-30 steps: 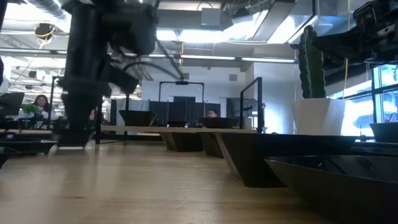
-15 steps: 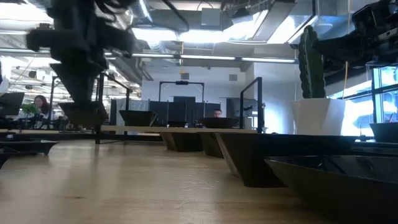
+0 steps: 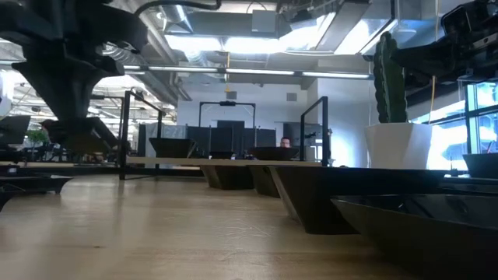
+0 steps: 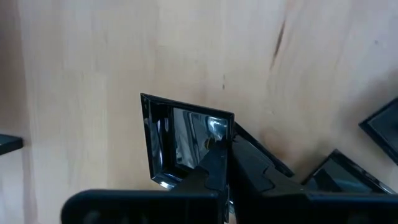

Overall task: Pick & Place Mini shaped plates
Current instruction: Stack the square plate on top of the square plate on the shelf

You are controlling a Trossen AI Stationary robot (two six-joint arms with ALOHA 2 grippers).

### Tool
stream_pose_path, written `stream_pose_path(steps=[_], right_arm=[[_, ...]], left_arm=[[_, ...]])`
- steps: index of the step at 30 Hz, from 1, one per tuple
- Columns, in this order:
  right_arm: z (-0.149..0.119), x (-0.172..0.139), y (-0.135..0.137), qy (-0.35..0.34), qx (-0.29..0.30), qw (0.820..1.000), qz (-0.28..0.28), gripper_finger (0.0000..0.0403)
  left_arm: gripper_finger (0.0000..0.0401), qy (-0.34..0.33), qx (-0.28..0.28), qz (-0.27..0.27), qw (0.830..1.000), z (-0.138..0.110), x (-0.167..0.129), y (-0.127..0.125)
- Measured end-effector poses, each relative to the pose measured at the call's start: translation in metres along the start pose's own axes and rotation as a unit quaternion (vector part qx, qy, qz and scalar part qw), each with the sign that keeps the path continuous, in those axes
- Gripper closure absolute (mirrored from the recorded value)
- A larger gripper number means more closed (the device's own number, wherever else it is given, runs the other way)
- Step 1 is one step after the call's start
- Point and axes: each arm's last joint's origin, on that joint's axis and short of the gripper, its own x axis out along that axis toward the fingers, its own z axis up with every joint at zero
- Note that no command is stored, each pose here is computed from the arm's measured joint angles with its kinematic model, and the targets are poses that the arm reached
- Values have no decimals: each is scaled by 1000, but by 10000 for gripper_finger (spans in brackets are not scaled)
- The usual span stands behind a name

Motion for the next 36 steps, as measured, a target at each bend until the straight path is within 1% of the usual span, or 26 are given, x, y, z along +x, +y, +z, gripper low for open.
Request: stream_pose_path(steps=[4,9,13,15,18,20,23,27,31,34,36], right_arm=[[0,0,0,0,4,1000,0,397],[0,0,0,-1,4,1000,0,397],[0,0,0,-1,4,1000,0,397],[0,0,0,-1,3,1000,0,397],[0,0,0,-2,1,1000,-1,397],[1,0,0,-5,1,1000,-1,397],[2,0,0,-8,0,1000,-1,397],[2,0,0,-8,-3,1000,-1,397],[2,0,0,-8,-2,1000,-1,397],[2,0,0,-8,-2,1000,-1,397],[2,0,0,-8,-2,1000,-1,397]], left_arm=[[398,-14,5,19,1000,-1,-1,-1],[398,-17,11,23,1000,0,-1,-1],[398,-31,22,46,998,1,-1,0],[398,-41,27,54,997,3,-4,1],[398,-63,39,46,996,13,-15,0],[398,-80,52,30,995,21,-25,-2],[398,-107,89,15,990,33,-46,-4],[398,-155,133,31,978,52,-83,2],[398,-218,156,72,961,74,-121,19],[398,-257,159,96,948,90,-148,39],[398,-269,170,115,941,98,-161,56]])
